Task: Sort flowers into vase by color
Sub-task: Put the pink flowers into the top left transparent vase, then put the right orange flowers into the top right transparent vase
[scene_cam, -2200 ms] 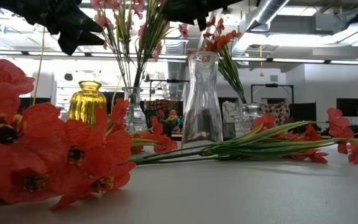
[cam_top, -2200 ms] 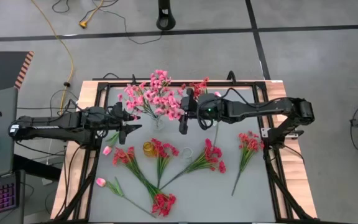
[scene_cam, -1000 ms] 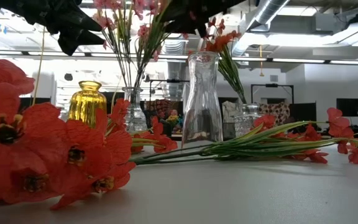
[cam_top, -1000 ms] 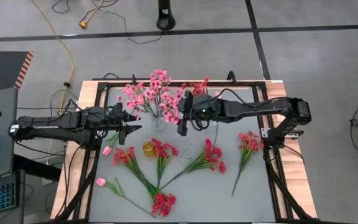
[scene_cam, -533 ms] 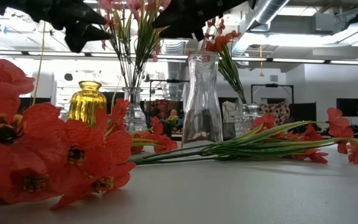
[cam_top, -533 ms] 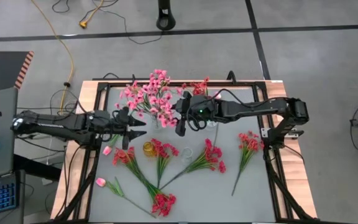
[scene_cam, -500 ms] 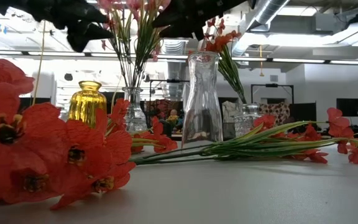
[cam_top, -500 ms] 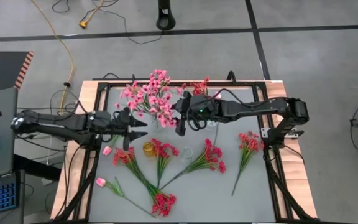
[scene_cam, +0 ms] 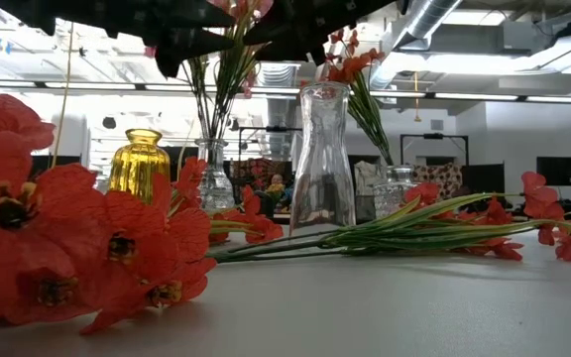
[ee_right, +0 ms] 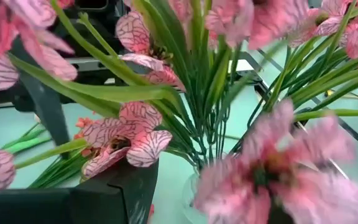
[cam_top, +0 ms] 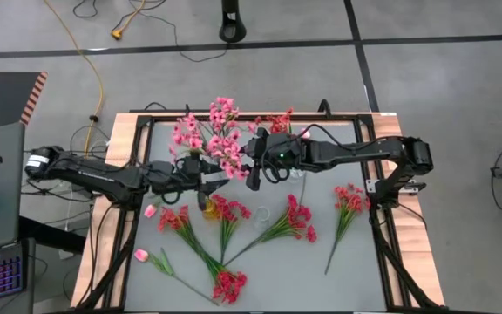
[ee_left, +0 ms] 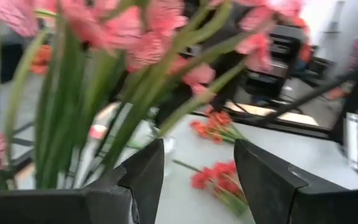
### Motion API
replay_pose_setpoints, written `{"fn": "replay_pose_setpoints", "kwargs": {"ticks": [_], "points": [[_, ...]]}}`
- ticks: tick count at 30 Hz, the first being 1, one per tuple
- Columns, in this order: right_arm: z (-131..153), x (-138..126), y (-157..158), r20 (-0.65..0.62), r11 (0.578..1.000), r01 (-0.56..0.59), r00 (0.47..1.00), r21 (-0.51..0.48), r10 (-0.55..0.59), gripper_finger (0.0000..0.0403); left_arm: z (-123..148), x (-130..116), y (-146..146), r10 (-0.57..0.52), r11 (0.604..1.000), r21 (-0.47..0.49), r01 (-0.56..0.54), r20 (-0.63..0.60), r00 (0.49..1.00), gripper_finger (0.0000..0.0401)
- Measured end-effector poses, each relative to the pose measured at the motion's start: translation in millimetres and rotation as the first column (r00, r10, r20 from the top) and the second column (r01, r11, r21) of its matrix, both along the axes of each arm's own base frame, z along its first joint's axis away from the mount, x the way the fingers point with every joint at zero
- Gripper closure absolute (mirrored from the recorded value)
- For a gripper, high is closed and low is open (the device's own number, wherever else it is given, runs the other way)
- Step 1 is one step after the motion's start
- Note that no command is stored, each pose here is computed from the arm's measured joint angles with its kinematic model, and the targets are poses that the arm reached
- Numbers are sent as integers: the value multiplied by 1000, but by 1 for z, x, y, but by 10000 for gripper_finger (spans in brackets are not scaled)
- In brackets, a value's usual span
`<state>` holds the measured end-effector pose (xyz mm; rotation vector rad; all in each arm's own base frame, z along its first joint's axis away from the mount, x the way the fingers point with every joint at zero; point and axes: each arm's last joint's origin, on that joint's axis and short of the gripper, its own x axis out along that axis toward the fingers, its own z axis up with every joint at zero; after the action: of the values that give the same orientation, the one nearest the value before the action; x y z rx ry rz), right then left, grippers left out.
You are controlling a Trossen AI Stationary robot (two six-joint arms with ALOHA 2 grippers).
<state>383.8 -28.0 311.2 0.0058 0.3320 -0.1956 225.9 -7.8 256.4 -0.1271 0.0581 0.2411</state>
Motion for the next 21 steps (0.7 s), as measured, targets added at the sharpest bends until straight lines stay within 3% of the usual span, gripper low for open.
{"fn": "replay_pose_setpoints", "kwargs": {"ticks": [8,21], "points": [[-1,-8,9,-83,999,-30,996,-17,29,147,-4,4,4,168,986,18,-168,-2,986,218],[22,-38,23,-144,996,-81,987,-37,75,148,-2,3,5,200,979,31,-200,11,980,218]]}}
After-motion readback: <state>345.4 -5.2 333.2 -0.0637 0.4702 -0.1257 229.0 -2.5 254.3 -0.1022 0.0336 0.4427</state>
